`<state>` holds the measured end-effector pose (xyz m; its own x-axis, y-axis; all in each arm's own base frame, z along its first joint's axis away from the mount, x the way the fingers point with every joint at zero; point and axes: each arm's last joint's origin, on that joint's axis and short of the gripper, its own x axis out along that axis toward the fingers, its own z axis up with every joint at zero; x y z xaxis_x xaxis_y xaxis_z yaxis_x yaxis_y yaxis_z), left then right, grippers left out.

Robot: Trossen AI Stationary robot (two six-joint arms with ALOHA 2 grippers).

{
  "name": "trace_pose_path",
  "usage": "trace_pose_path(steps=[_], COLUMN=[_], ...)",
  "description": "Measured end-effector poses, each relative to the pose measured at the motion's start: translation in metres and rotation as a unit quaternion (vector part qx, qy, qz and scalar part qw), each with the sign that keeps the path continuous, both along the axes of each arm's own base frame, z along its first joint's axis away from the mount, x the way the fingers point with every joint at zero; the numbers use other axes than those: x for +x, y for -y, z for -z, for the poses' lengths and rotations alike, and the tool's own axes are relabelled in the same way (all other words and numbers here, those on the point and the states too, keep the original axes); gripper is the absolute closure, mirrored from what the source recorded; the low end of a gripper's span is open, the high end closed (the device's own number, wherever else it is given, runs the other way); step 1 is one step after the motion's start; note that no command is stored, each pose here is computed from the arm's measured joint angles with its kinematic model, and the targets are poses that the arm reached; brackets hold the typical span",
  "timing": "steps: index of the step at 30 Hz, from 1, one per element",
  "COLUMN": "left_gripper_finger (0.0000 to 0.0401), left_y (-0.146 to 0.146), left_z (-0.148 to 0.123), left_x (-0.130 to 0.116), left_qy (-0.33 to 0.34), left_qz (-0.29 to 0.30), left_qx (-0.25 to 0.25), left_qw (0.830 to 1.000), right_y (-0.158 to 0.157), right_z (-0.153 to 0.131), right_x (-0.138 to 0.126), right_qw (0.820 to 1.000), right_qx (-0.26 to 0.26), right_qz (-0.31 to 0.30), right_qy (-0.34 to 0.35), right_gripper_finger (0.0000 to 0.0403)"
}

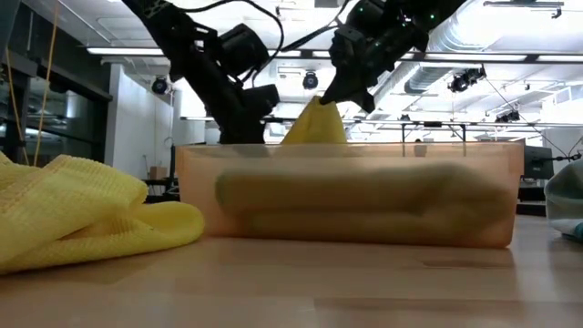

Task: Fold microfiber towels
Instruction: Fold the right yellow microfiber towel

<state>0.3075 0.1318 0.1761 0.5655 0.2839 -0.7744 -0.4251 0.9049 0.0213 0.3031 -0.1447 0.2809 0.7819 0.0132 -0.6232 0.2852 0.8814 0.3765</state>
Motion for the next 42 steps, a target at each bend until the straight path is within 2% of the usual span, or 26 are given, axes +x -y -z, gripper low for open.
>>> trace_pose_path(steps=[3, 6, 9, 12, 14, 17, 19, 23, 26, 30, 33, 37, 42], left_gripper_finger=[0.0398, 0.0399, 0.04, 0.04, 0.04, 0.0401, 0.0401, 0.0401, 0.0401, 0.0401, 0.0401, 0.0401, 0.0401], left_y=[0.003, 0.005, 0.009, 0.009, 0.004, -0.004, -0.009, -0.018, -0.026, -0.047, -0.068, -0.099, -0.129], left_z=[-0.022, -0.07, -0.129, -0.174, -0.186, -0.182, -0.169, -0.121, -0.091, -0.06, -0.049, -0.044, -0.058], left_x=[-0.013, -0.033, -0.055, -0.072, -0.075, -0.071, -0.062, -0.031, -0.013, 0.007, 0.012, -0.003, -0.039], left_qy=[-0.031, -0.03, 0.021, 0.078, 0.099, 0.095, 0.083, 0.011, -0.026, -0.028, -0.008, -0.002, 0.021], left_qz=[-0.003, 0.001, 0.001, -0.019, -0.032, -0.048, -0.051, -0.046, -0.044, -0.056, -0.085, -0.138, -0.223], left_qx=[-0.024, -0.023, -0.016, 0.001, 0.009, 0.004, -0.01, -0.047, -0.06, -0.042, -0.016, -0.007, -0.023], left_qw=[0.999, 0.999, 1.0, 0.997, 0.995, 0.994, 0.995, 0.998, 0.997, 0.997, 0.996, 0.99, 0.974], right_y=[-0.001, 0.0, 0.01, 0.03, 0.044, 0.059, 0.065, 0.068, 0.069, 0.074, 0.071, 0.06, 0.044], right_z=[-0.003, -0.011, -0.024, -0.032, -0.029, -0.013, 0.003, 0.024, 0.043, 0.039, 0.023, 0.003, -0.005], right_x=[-0.001, -0.004, -0.011, -0.023, -0.03, -0.036, -0.038, -0.03, -0.028, -0.032, -0.036, -0.04, -0.034], right_qw=[0.998, 0.991, 0.986, 0.995, 0.998, 0.995, 0.987, 0.972, 0.96, 0.965, 0.976, 0.989, 0.995], right_qx=[0.038, 0.094, 0.115, 0.083, 0.053, 0.078, 0.104, 0.09, 0.091, 0.072, 0.047, 0.037, 0.05], right_qz=[-0.041, -0.081, -0.103, -0.048, 0.003, 0.057, 0.095, 0.154, 0.167, 0.157, 0.134, 0.073, 0.009], right_qy=[0.024, 0.045, 0.06, 0.039, 0.016, -0.033, -0.08, -0.152, -0.206, -0.199, -0.168, -0.12, -0.086], right_gripper_finger=[0.0403, 0.0403, 0.0403, 0.0403, 0.0403, 0.0402, 0.0402, 0.0402, 0.0395, 0.0359, 0.0324, 0.0291, 0.0282])
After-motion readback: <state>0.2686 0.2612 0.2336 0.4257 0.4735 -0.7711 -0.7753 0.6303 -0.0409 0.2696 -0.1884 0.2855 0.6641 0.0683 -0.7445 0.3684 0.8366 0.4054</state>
